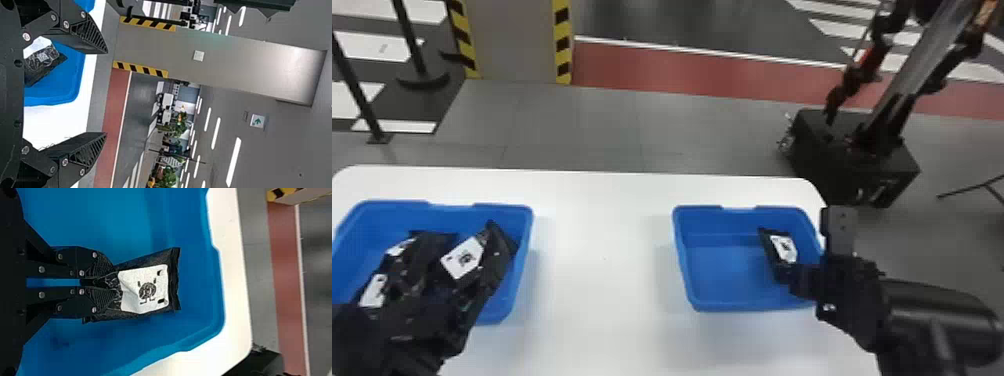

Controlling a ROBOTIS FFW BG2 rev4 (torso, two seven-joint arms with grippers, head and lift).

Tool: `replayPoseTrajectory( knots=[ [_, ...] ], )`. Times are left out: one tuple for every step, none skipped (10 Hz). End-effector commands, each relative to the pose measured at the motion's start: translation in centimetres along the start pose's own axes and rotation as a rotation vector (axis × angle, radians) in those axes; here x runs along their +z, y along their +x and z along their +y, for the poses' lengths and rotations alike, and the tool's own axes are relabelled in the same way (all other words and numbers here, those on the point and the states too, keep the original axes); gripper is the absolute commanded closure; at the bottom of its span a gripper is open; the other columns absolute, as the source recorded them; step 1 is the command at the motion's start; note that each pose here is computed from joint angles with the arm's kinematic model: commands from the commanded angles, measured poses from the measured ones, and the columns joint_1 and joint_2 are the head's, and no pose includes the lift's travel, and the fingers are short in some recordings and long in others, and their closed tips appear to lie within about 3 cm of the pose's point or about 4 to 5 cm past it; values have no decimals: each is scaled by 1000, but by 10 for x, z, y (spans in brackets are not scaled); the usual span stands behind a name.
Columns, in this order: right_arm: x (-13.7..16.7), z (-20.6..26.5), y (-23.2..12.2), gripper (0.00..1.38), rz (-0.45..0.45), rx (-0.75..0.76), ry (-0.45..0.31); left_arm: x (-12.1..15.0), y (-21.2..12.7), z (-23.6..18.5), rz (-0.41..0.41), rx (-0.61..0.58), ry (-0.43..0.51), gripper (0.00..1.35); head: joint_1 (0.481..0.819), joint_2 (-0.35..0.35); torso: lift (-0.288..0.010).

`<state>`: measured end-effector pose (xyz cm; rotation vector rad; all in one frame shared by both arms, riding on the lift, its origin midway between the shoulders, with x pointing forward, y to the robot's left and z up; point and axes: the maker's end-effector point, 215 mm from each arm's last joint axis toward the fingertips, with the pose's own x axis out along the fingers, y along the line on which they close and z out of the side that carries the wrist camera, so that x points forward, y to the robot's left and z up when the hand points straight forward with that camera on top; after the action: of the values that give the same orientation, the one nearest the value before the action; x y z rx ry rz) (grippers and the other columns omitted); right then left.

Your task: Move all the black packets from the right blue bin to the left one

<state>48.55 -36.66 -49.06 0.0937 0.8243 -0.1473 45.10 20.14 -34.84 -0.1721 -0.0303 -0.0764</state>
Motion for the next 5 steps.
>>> replayPoseTrajectory(
  knots=[
    [17, 8, -14, 1128, -92, 8, -6, 0, -1, 0, -2, 1, -2, 312, 695, -197, -110],
    [27, 11, -22, 1128, -151, 11, -9, 0, -1, 0, -2, 1, -3, 312, 695, -190, -110],
    [44, 19, -40, 1128, -241, 19, -20, 3, -1, 0, -9, 1, -6, 312, 695, -187, -110],
    [63, 35, -57, 1128, -341, 45, -41, 5, -1, 4, -16, 8, -9, 311, 695, -181, -110],
    [86, 62, -65, 1128, -444, 129, -76, 9, -1, 9, -28, 21, -7, 311, 695, -167, -110]
  ],
)
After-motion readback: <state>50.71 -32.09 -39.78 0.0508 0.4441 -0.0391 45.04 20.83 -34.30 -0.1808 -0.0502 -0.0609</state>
